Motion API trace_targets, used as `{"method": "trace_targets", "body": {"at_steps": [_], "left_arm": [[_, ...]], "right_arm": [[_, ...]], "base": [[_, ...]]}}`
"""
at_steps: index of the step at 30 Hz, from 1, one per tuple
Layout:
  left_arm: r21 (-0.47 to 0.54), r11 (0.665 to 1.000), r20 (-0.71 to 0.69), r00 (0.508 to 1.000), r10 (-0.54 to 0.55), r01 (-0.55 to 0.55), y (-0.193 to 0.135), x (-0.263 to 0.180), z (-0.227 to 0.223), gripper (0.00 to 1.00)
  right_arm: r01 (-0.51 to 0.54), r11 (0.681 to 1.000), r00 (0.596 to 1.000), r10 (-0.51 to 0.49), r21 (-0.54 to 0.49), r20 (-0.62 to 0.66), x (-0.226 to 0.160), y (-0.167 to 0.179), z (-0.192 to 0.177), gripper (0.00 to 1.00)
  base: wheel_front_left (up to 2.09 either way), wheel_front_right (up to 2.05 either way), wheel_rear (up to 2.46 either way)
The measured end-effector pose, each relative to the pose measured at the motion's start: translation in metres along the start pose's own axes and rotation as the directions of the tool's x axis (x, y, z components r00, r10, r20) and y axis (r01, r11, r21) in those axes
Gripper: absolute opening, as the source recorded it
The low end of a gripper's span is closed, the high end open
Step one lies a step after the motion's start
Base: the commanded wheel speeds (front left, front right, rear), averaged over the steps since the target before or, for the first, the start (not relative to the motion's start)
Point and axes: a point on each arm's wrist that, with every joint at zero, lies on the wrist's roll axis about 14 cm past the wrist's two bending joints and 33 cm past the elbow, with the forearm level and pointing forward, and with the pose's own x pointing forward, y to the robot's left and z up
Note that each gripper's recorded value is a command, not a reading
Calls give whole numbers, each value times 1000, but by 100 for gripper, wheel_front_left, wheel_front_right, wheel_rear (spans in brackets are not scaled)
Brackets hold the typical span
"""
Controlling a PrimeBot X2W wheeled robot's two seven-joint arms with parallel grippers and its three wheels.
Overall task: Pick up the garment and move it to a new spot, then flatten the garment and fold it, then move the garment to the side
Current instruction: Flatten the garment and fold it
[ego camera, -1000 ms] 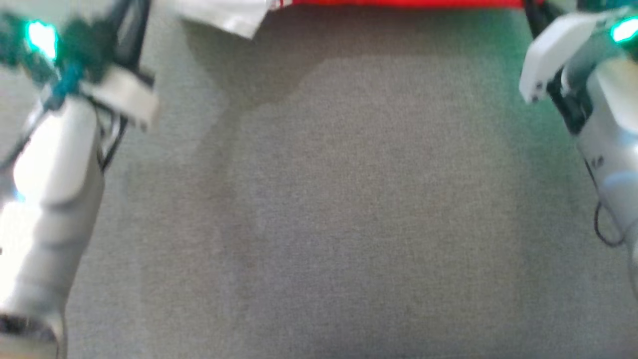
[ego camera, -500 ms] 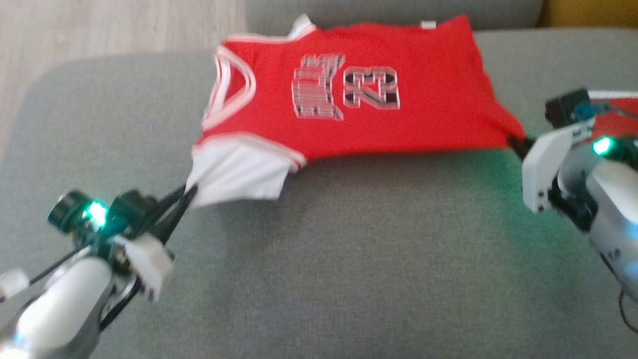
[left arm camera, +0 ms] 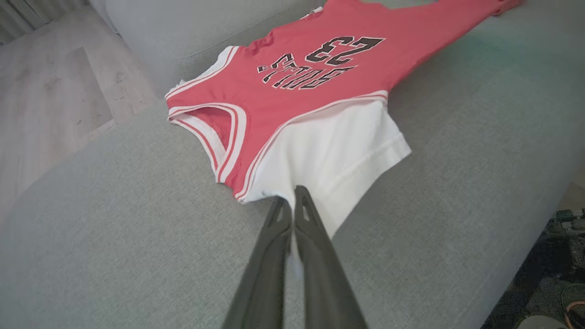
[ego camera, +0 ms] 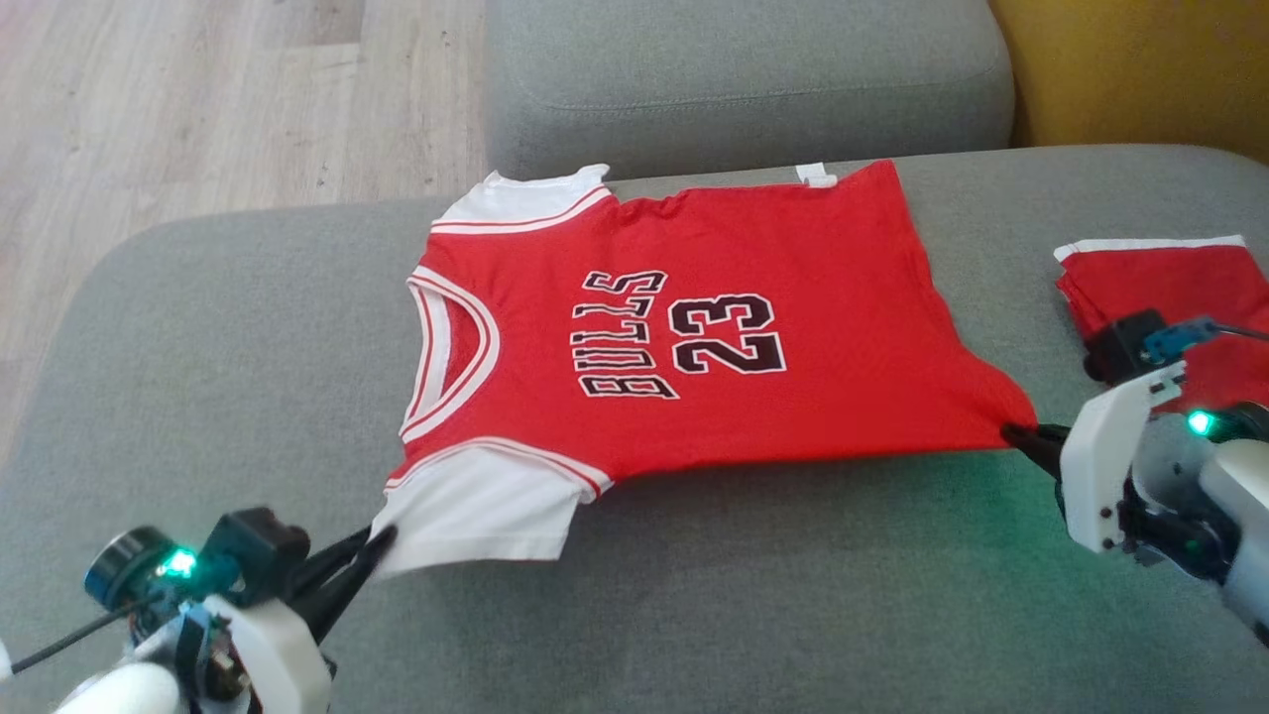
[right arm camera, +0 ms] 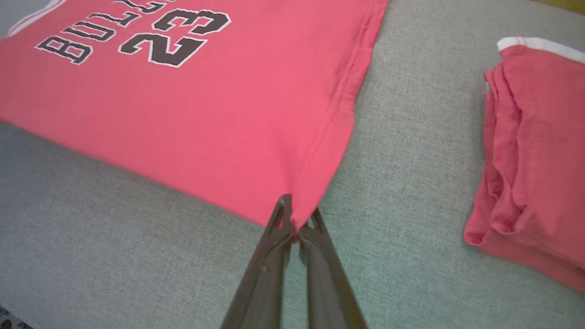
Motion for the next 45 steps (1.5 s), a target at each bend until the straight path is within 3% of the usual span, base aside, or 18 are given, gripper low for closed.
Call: {"method": "trace_targets", "body": {"at_steps": [8, 15, 28, 43, 44, 45], "left_arm": [[14, 1000, 25, 1000, 3, -4, 5, 9, 18, 0], [45, 998, 50, 998, 38, -41, 35, 38, 45, 0], [129, 988, -45, 995, 92, -85, 88, 96, 52, 0], [149, 986, -115, 989, 95, -78, 104, 150, 38, 0], [142, 986, -114, 988, 99, -82, 104, 152, 37, 0], [135, 986, -113, 987, 111, -95, 107, 154, 37, 2]], "right_arm": [[-34, 999, 999, 33, 35, 38, -1, 0, 9, 0], [-26, 999, 1000, 25, 47, 19, 15, -6, 14, 0], [7, 998, 1000, -8, 60, 15, 54, -18, 44, 0], [35, 998, 999, -36, 57, 17, 91, -28, 55, 0], [42, 998, 998, -43, 49, 34, 92, -30, 58, 80], [43, 998, 998, -45, 48, 51, 94, -30, 62, 100]], "base": [[0, 0, 0], [0, 0, 0], [0, 0, 0], [0, 0, 0], [0, 0, 0], [0, 0, 0]]}}
